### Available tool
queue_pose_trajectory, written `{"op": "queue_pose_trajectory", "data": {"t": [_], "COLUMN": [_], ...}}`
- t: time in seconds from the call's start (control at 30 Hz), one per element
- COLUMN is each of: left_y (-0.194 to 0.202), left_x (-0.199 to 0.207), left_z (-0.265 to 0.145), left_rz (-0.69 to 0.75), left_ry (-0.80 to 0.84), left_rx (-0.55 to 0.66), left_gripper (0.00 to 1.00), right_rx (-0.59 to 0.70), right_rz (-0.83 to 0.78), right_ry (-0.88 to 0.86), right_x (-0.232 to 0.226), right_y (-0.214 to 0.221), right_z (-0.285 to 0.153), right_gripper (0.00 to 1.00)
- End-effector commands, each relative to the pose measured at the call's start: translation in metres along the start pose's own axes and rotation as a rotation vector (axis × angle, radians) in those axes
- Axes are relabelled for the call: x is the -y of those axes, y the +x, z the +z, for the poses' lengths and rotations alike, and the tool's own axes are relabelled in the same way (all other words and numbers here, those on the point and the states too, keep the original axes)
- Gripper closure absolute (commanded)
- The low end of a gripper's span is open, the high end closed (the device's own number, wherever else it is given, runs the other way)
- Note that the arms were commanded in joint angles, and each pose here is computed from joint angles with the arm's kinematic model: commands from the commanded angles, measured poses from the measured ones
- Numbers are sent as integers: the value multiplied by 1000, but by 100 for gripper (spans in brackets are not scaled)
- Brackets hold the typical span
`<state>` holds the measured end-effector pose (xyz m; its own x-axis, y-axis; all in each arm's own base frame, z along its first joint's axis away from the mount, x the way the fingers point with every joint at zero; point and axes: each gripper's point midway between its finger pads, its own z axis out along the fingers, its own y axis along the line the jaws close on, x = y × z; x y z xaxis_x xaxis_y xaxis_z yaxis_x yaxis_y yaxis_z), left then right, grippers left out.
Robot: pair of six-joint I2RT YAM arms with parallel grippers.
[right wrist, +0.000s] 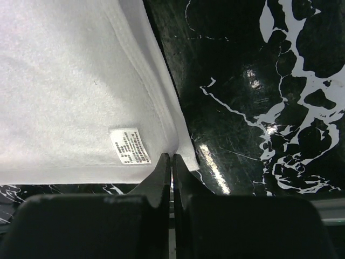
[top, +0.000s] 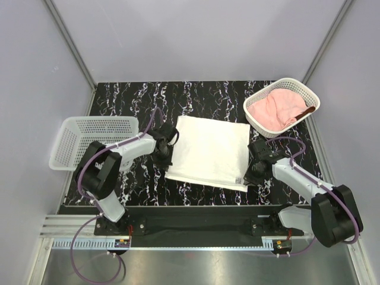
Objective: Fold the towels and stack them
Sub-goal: Fold the towel
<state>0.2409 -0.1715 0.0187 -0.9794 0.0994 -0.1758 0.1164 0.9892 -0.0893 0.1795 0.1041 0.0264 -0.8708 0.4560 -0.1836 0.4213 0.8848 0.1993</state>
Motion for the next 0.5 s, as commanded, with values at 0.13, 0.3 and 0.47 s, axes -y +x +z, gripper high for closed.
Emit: {"op": "queue_pose_trajectory", "data": {"t": [0.13, 0.3, 0.47], "left_y": [-10, -28, -32], "left_x": [-5, -1, 10], "left_z": [-2, -38, -69], "left_rz": [1, 15, 24], "left_ry": [-16, -20, 25], "left_rx": [54, 111, 171], "left_gripper": [100, 100, 100], "right_rx": [70, 87, 45], "right_rz": [16, -81, -116], "right_ry": [-41, 11, 29], "right_x": [-11, -18, -11], "right_y": [-14, -35, -26], "right_z": [-8, -46, -66], "right_gripper": [100, 100, 100]}}
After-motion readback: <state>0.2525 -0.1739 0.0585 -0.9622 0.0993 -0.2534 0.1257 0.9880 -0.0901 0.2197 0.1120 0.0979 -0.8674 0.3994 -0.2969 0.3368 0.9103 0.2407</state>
